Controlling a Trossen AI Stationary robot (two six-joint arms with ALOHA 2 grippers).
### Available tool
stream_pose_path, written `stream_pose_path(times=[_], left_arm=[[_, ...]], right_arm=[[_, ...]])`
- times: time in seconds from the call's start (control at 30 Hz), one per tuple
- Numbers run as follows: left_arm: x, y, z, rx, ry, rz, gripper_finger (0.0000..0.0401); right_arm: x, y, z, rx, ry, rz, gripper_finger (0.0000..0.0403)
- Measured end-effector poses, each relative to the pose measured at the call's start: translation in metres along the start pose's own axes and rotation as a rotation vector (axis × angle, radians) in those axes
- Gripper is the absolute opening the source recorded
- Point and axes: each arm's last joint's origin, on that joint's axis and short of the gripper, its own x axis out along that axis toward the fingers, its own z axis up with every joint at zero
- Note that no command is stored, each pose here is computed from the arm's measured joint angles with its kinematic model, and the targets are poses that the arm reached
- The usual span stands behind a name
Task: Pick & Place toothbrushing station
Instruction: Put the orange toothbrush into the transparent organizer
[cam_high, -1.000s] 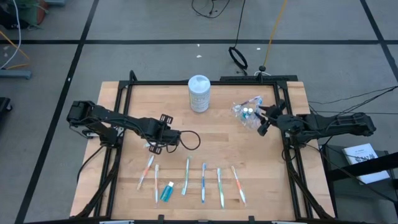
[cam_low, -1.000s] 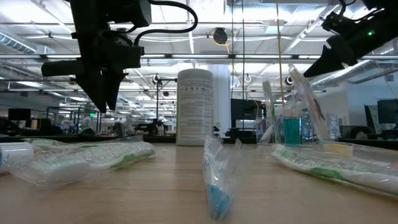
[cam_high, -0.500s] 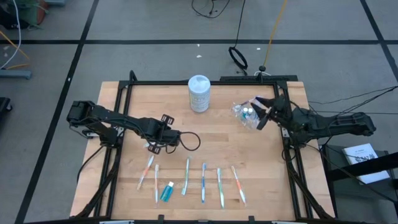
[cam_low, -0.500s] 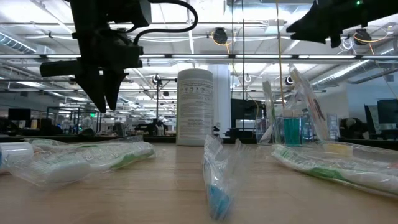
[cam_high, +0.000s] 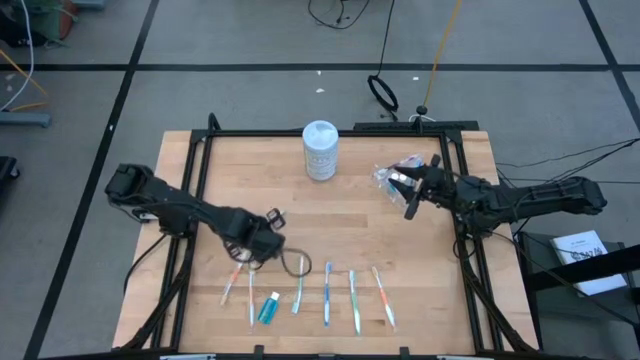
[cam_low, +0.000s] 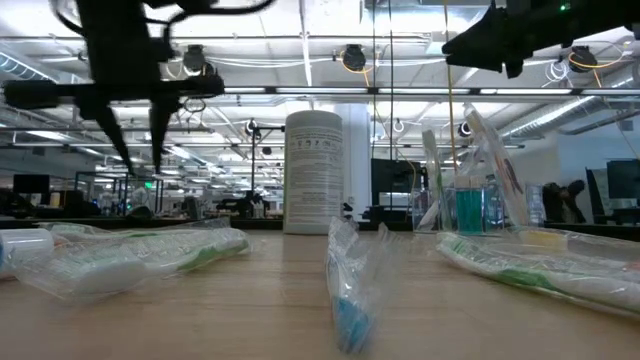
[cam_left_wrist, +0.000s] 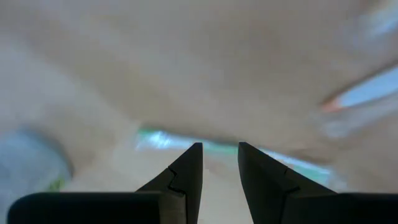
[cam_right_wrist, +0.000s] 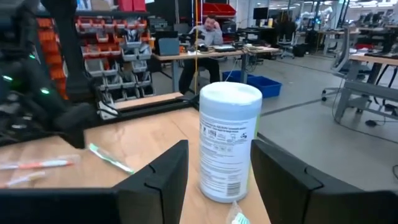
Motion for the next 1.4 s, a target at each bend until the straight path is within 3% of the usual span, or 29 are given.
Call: stream_pose_path(times=[0.17,0.3,0.4,0.67,0.87,1.03,1.13,1.4], left_arm=[[-0.001,-0.027,0.011,0.134,-0.057,-0.148,0.0108],[0.005,-0.051,0.012,0.163,-0.056,-0.286,0.0108],[0.015,-0.067,0.014,0.205,-0.065,-0.324,0.0108],[0.039,-0.090,0.021,0.315,-0.089,-0.173,0.0108],[0.038,-0.091,0.027,0.257,-0.086,-0.088,0.0108],[0.022,-0.091,0.036,0.362,-0.071,0.033,0.0108],[0.015,-0.093,0.042,0.426,-0.094,0.046,0.0108],[0.013,-0.102,0.043,0.492,-0.141,-0.055,0.0108]], right_arm=[[0.000,0.000,0.000,-0.006,0.001,0.000,0.0164],[0.000,0.000,0.000,-0.006,0.001,0.000,0.0166],[0.000,0.000,0.000,-0.007,0.001,0.000,0.0165],[0.000,0.000,0.000,-0.014,0.001,0.000,0.0160],[0.000,0.000,0.000,-0.013,0.000,0.000,0.0160],[0.000,0.000,0.000,-0.013,0.000,0.000,0.0160],[0.000,0.000,0.000,-0.013,0.000,0.000,0.0159],[0.000,0.000,0.000,-0.013,0.000,0.000,0.0159]])
